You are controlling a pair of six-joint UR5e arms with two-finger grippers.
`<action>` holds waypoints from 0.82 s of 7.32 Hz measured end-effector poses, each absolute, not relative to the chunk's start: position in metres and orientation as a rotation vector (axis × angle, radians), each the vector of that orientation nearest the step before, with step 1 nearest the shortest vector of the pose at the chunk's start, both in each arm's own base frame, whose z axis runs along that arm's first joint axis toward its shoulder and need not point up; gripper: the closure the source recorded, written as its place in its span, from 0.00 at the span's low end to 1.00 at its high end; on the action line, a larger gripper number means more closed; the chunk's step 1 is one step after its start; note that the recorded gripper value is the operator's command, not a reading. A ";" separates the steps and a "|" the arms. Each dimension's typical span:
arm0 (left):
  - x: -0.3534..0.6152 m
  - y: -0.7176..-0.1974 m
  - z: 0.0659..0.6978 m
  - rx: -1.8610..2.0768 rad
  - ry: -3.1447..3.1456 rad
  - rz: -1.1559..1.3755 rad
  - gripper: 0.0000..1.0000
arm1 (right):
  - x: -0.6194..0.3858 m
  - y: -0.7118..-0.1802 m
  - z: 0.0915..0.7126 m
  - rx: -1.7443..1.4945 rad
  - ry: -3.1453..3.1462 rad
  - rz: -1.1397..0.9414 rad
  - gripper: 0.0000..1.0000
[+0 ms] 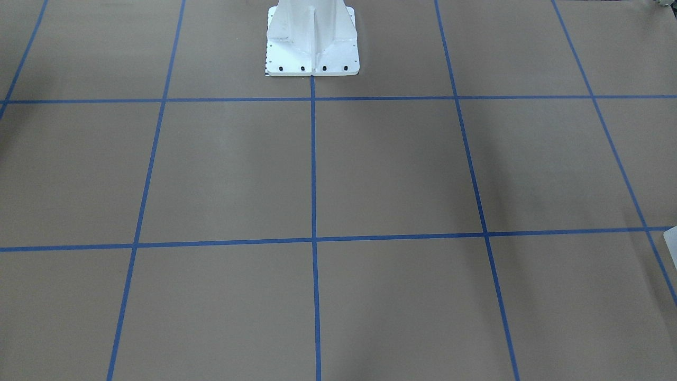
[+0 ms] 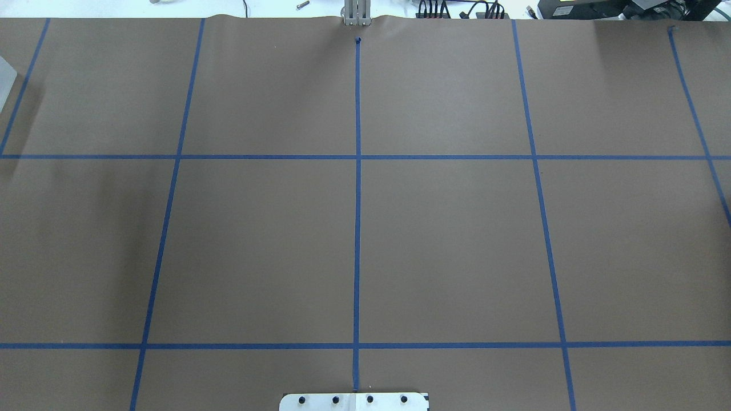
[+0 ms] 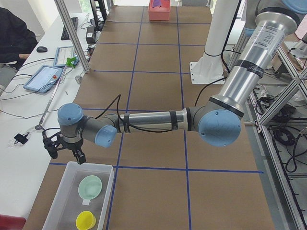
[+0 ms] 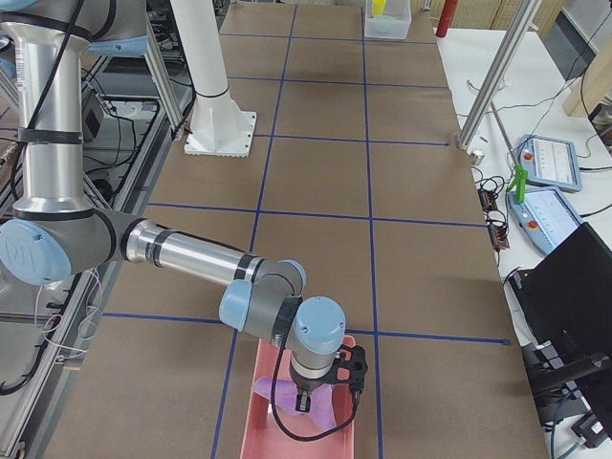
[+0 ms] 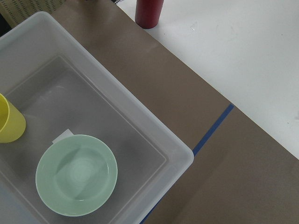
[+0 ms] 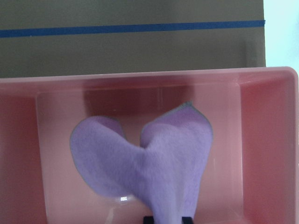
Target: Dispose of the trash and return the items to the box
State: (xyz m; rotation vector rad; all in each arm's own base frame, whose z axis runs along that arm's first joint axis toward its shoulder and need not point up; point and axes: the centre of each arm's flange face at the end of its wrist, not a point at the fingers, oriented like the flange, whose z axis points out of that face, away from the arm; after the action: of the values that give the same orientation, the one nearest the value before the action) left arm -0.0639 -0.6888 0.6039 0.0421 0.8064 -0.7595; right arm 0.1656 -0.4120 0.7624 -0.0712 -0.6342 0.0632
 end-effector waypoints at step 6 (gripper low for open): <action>-0.024 -0.572 0.605 0.185 0.794 -0.372 0.02 | 0.149 -0.448 0.676 0.077 -0.782 0.197 0.00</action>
State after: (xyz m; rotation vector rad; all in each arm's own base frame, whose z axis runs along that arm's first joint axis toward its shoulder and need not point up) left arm -0.0236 -0.5720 0.6051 0.1846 0.7937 -0.3722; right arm 0.1491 -0.4481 0.6763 0.0772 -0.7818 0.1967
